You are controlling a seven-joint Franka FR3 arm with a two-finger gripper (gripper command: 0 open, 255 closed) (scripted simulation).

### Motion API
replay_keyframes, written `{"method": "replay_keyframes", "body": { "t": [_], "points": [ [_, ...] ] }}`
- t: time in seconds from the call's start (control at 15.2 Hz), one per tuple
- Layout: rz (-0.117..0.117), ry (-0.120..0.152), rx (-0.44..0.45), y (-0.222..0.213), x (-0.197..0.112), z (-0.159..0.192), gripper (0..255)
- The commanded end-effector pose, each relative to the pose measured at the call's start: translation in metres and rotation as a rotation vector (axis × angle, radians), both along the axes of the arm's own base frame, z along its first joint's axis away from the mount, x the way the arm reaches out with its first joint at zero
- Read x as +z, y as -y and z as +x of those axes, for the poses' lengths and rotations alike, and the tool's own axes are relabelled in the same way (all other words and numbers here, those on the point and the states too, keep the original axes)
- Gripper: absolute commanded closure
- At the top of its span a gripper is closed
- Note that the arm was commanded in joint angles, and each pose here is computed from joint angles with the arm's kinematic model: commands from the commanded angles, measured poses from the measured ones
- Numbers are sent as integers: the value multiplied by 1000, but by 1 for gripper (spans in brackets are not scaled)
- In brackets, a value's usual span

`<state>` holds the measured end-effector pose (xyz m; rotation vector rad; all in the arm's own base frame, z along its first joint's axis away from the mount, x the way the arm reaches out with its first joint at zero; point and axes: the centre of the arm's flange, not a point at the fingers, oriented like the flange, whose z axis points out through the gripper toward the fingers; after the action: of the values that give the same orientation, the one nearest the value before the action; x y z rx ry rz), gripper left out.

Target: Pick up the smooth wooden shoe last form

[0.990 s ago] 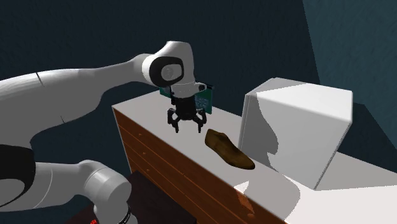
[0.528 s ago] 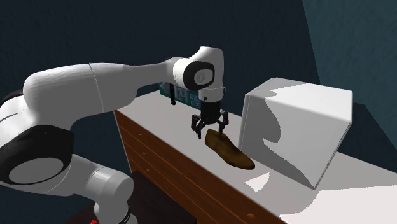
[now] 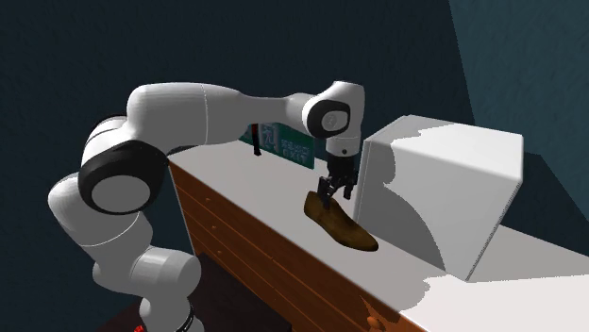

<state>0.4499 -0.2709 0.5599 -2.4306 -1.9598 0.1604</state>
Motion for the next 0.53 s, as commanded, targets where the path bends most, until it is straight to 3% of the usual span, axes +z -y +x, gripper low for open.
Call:
{"method": "replay_keyframes", "body": {
  "t": [0.0,0.4,0.46],
  "points": [
    [1,-2,17,1,-10,2,0],
    [1,-2,18,1,-34,2,0],
    [1,-2,18,1,-34,2,255]
  ]
}}
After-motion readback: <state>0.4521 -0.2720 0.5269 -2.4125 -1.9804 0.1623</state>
